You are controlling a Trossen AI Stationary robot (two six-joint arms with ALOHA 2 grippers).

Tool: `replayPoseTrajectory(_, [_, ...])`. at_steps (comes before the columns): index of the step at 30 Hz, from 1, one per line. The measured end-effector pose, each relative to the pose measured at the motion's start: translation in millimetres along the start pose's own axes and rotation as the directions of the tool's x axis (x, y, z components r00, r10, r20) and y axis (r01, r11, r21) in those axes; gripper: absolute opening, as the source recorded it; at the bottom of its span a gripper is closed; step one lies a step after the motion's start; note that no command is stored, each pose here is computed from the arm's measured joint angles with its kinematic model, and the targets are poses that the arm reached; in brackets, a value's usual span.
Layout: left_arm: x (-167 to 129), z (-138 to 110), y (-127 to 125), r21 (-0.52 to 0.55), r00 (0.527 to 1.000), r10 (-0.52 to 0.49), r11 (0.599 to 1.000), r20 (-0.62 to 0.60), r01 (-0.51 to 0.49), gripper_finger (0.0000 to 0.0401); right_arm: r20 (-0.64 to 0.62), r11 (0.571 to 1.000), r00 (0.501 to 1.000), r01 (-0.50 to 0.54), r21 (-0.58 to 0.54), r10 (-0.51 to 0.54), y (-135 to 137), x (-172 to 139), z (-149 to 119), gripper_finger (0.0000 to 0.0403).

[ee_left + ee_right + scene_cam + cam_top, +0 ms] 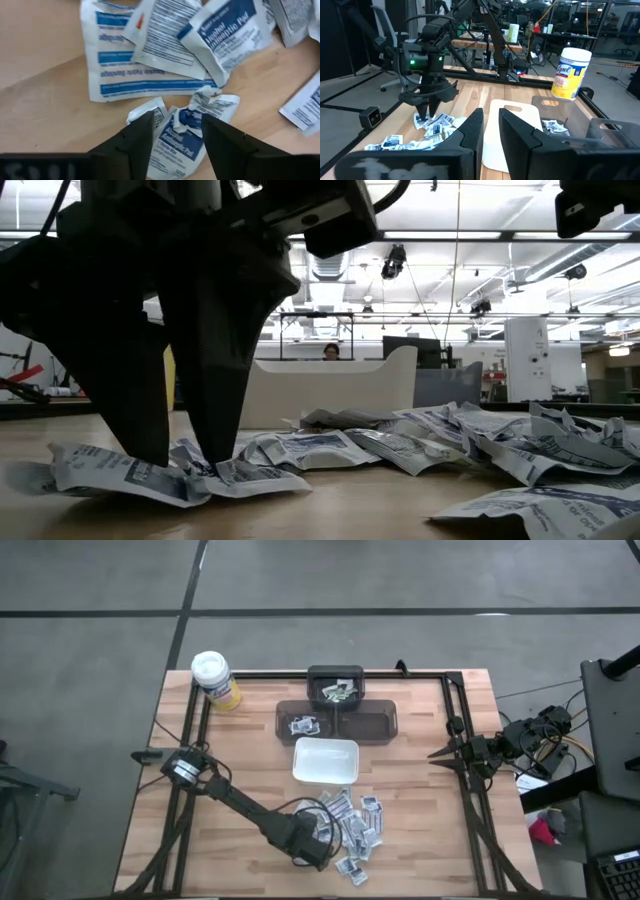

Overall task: Pick & Place First Aid Supplies
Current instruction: Put the alcohol pad into the left black bin

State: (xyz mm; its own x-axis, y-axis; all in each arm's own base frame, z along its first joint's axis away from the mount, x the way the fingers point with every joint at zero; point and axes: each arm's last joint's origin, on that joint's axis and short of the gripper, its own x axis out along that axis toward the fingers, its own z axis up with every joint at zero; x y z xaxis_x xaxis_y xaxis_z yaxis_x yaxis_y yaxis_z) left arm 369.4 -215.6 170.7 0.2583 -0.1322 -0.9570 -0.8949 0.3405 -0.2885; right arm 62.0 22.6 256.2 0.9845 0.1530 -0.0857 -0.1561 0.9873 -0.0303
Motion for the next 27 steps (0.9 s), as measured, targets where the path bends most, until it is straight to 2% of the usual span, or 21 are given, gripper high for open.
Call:
replayPoseTrajectory(13, [0.8,1.6,2.7,-0.001,0.999,0.016,1.0,0.039,-0.016,0.013,0.0,1.0,1.0,0.001,0.0,-0.001,0.0,0.0,0.0,0.0059])
replayPoseTrajectory(21, [-0.8,2.7,7.5,-0.001,0.996,0.073,0.997,0.053,-0.073,0.0126,0.0,1.0,1.0,0.0,0.0,0.0,0.0,0.0,0.0,0.0059])
replayPoseTrajectory(27, [-2.7,2.7,5.3,0.0,0.996,0.062,0.998,0.06,-0.062,0.0125,0.0,1.0,1.0,0.0,0.0,0.0,0.0,0.0,0.0,0.0059])
